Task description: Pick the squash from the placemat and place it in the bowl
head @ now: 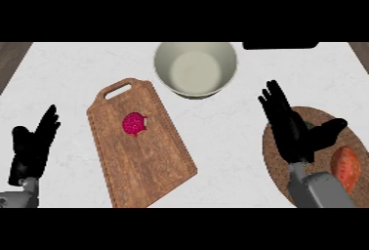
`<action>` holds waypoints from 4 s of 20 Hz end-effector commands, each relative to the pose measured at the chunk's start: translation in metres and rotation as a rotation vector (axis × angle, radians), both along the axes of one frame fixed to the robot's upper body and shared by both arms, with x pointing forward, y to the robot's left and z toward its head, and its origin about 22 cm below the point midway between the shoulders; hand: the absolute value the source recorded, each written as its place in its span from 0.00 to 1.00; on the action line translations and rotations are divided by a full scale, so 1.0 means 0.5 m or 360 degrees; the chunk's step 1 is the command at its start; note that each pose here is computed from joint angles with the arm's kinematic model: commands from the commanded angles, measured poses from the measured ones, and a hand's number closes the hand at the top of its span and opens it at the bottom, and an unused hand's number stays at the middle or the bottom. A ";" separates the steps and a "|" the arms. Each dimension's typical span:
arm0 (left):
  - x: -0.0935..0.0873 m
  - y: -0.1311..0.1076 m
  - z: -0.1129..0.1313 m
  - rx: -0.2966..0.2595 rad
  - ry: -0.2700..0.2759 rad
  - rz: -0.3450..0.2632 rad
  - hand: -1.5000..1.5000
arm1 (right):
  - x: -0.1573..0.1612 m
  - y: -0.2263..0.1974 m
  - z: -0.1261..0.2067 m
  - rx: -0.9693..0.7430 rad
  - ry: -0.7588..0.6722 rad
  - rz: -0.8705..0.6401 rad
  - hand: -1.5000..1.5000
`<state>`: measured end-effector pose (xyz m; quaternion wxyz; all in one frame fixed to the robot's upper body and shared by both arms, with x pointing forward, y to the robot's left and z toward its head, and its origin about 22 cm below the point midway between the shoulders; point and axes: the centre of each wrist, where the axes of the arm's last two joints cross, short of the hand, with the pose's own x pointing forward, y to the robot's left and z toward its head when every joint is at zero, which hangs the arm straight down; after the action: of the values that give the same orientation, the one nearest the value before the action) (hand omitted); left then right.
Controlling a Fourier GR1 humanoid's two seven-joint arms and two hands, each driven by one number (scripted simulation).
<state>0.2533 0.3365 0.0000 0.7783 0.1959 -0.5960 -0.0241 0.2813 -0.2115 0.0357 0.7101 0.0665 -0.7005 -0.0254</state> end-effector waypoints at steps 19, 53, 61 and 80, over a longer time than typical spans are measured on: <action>0.018 -0.239 0.040 -0.0694 -0.0223 -0.0752 0.50 | -0.187 -0.244 -0.021 -0.1808 -0.0015 -0.0895 0.00; 0.013 -0.280 0.017 -0.0723 -0.0222 -0.0770 0.50 | -0.003 -0.091 0.133 -0.1983 0.1479 -0.0581 0.00; 0.038 -0.270 0.042 -0.0702 -0.0262 -0.0777 0.50 | 0.051 -0.100 0.108 -0.2022 0.1465 -0.0628 0.00; 0.011 -0.248 0.050 -0.0679 -0.0268 -0.0766 0.50 | 0.051 -0.116 0.000 -0.1965 0.1448 -0.0707 0.00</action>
<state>0.2649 0.2097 0.0274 0.7267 -0.1202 -0.6735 -0.0620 0.2997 -0.2695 0.0467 0.8023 -0.4910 -0.2525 0.2268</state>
